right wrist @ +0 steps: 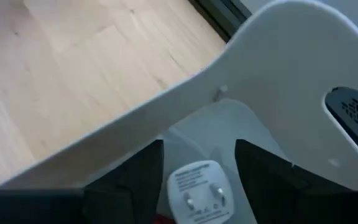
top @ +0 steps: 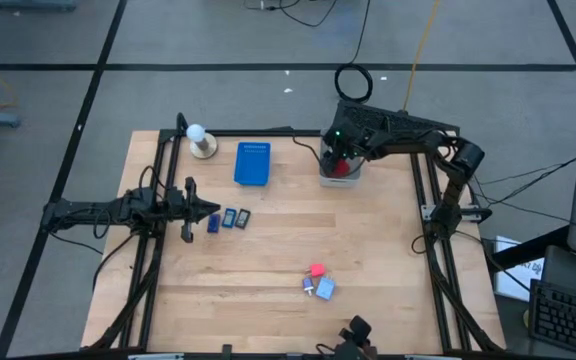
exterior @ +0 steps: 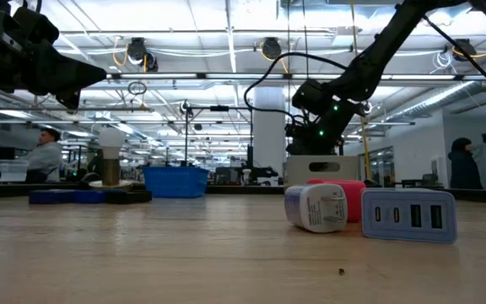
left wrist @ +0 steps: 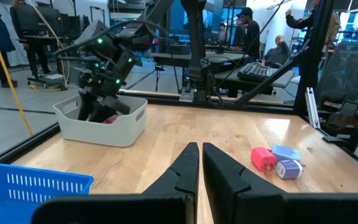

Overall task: Pick & Place Office items
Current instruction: Put the green charger adapter into the gray bin, then put the blue charger adapter into the gray bin

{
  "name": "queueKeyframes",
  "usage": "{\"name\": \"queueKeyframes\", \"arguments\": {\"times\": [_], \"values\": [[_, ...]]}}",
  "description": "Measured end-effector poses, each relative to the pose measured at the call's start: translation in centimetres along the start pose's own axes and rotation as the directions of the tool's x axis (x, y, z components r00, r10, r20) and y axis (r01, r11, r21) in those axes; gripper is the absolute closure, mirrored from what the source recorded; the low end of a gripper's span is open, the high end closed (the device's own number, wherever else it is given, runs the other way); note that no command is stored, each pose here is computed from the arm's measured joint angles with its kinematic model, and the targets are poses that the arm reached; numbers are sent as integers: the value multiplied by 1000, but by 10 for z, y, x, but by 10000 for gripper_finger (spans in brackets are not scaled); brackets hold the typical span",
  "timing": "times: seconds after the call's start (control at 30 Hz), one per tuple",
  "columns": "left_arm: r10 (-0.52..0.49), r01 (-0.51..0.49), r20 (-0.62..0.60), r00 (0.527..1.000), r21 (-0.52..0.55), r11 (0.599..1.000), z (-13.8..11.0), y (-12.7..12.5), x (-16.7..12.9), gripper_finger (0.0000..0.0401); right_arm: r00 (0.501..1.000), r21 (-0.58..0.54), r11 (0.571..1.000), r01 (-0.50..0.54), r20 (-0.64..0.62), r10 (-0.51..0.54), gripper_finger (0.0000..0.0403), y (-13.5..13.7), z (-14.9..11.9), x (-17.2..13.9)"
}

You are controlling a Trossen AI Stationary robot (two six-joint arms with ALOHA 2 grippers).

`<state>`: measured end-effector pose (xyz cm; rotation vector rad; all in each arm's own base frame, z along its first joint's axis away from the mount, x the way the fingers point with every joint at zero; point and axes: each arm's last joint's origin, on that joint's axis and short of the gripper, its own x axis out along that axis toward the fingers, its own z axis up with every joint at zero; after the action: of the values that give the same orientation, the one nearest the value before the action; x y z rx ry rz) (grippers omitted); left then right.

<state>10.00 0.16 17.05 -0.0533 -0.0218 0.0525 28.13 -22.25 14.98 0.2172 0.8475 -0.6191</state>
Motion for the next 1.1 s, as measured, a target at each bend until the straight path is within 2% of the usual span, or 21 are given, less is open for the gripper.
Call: {"name": "queueKeyframes", "arguments": {"times": [0.2,0.43,0.53,0.63,0.77,0.83,0.93,1.1], "values": [[0,0,0,1000,0,1000,0,0,0,380,996,-44,999,-1,84,5,183,6,14,-22],[0,0,0,1000,0,1000,0,0,0,380,980,-75,997,-33,191,47,165,20,32,-77],[0,0,0,1000,0,1000,0,0,0,380,968,-115,987,-111,212,133,168,33,33,-110],[0,0,0,1000,0,1000,0,0,0,380,929,-159,959,-236,254,270,176,52,22,-142],[0,0,0,1000,0,1000,0,0,0,380,848,-210,900,-382,309,432,186,78,-10,-179],[0,0,-1,1000,0,1000,0,0,0,380,785,-267,854,-446,341,517,189,90,-33,-194],[0,0,0,1000,0,1000,0,0,0,380,661,-376,774,-509,405,632,192,108,-64,-210],[0,0,-1,1000,0,1000,0,0,0,380,417,-526,625,-577,468,779,201,128,-107,-223]]}}
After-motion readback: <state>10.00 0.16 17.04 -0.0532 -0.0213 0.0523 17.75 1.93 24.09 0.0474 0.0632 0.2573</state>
